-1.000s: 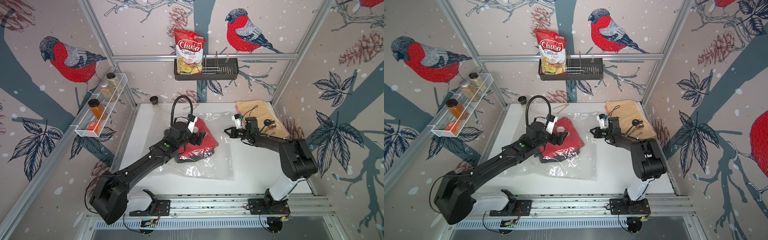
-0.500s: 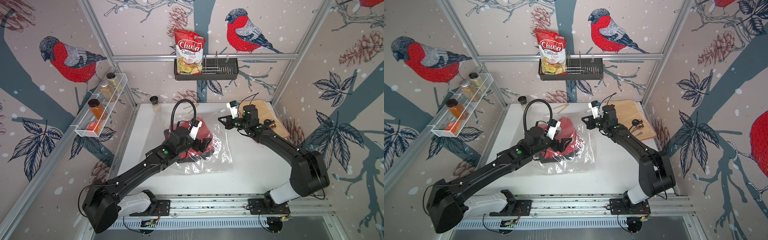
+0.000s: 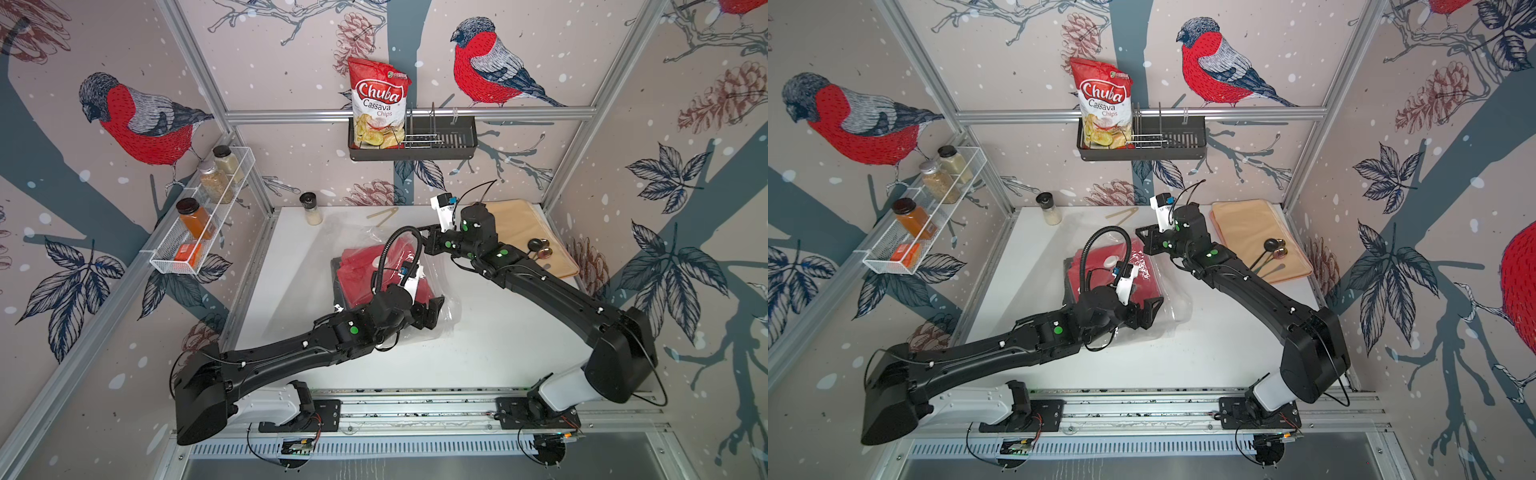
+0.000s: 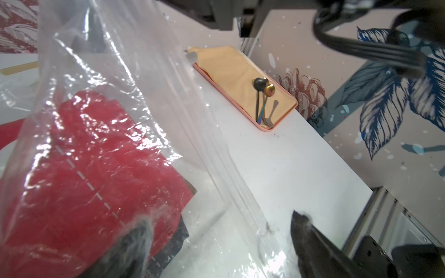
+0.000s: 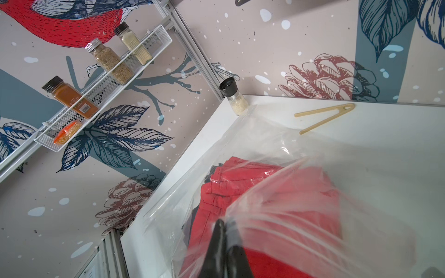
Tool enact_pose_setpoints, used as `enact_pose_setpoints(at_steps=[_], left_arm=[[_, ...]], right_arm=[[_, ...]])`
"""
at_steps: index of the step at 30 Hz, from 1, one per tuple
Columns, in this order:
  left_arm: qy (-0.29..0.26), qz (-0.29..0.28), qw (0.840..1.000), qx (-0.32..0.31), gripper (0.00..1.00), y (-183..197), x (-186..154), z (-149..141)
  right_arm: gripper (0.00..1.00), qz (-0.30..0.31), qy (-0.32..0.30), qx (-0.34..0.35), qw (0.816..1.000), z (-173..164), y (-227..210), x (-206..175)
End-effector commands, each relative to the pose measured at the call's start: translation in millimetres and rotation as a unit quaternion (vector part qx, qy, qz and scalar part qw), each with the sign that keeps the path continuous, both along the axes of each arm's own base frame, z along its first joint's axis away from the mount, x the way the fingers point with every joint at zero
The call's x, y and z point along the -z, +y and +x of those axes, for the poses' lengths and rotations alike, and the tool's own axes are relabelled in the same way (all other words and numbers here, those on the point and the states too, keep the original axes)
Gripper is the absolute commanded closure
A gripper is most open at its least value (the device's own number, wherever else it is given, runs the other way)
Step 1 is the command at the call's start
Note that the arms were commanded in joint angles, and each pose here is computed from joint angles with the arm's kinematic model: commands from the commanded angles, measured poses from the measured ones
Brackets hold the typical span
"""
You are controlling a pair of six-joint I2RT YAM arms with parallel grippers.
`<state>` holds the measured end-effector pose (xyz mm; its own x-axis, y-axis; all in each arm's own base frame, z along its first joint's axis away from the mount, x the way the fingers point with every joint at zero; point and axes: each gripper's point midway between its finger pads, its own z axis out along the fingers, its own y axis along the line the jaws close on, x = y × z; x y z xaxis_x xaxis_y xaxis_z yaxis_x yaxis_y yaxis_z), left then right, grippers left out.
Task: Take the trousers out of the vacuum bag
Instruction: Open the vacuum bag at the center of the board.
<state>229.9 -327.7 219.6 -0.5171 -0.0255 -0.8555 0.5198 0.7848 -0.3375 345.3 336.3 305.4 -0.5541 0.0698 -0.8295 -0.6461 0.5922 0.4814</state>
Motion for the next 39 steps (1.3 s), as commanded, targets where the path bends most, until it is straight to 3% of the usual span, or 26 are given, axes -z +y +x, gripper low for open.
enact_pose_setpoints(at_steps=[1, 12, 22, 31, 35, 39], left_arm=[[-0.008, -0.052, 0.996, -0.073, 0.07, 4, -8, 15], [-0.028, -0.083, 0.992, -0.089, 0.06, -16, -20, 16], [-0.040, -0.022, 0.987, -0.153, 0.12, -7, -1, 30], [-0.050, 0.009, 0.981, -0.187, 0.32, 4, 7, 36], [-0.055, 0.011, 0.980, -0.193, 0.63, 8, 5, 36], [-0.058, 0.009, 0.980, -0.192, 0.71, 11, 0, 35]], right_arm=[[1.00, 0.050, -0.018, 0.023, 0.998, 0, -2, -32], [1.00, 0.081, -0.006, 0.040, 0.996, -11, -9, -42], [1.00, 0.085, 0.000, 0.041, 0.996, -21, -9, -41], [1.00, 0.092, 0.006, 0.038, 0.995, -27, -11, -41], [1.00, 0.091, 0.007, 0.037, 0.995, -31, -11, -41], [1.00, 0.089, 0.012, 0.037, 0.995, -34, -12, -36]])
